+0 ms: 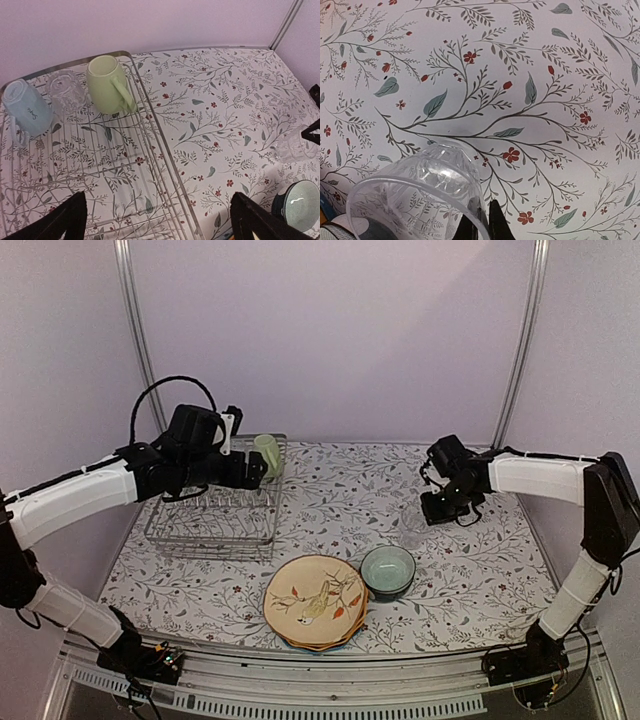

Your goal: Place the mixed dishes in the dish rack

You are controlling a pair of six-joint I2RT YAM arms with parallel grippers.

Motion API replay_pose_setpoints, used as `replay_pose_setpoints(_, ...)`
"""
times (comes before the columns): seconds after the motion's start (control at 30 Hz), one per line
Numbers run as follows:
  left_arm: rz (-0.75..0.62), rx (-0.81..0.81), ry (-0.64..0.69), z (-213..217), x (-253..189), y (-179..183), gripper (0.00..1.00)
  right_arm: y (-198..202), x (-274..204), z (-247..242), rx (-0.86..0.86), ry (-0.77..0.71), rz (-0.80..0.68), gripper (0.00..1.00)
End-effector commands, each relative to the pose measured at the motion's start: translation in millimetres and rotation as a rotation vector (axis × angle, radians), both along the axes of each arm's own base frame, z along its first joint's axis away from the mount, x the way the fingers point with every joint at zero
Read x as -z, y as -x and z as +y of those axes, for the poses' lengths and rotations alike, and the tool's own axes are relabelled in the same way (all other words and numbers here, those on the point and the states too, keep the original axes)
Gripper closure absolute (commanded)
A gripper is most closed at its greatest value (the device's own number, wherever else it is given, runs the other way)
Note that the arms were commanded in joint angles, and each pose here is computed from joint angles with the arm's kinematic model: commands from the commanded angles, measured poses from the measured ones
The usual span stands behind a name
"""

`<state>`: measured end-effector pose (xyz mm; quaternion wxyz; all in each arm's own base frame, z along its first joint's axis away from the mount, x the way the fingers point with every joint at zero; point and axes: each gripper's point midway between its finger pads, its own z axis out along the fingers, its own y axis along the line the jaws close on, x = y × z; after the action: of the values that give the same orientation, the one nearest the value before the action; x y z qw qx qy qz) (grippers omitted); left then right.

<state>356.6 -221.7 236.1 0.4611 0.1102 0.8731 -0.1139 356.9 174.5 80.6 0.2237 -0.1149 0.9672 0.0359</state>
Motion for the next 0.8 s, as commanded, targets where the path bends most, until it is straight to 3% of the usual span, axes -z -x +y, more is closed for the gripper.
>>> replay_pose_setpoints(0.0,-0.016,0.05,0.143,-13.1,-8.4,9.9,0.0,-14.0,-47.6,7.2,-0.008,-0.045,-0.08,1.0)
replay_pose_setpoints(0.3,-0.005,0.105,0.405,-11.7,-12.0,33.7,0.0,-16.6,-159.5,66.8,-0.225,-0.36,-0.253,1.0)
replay_pose_setpoints(0.5,-0.053,0.28,0.693,-32.3,-37.1,54.7,0.0,16.3,-233.7,122.5,-0.459,-0.749,-0.32,1.0)
replay_pose_setpoints(0.77,-0.069,0.526,0.97,-78.3,-65.6,80.6,0.0,54.3,-268.3,181.2,-0.651,-1.05,-0.28,1.0)
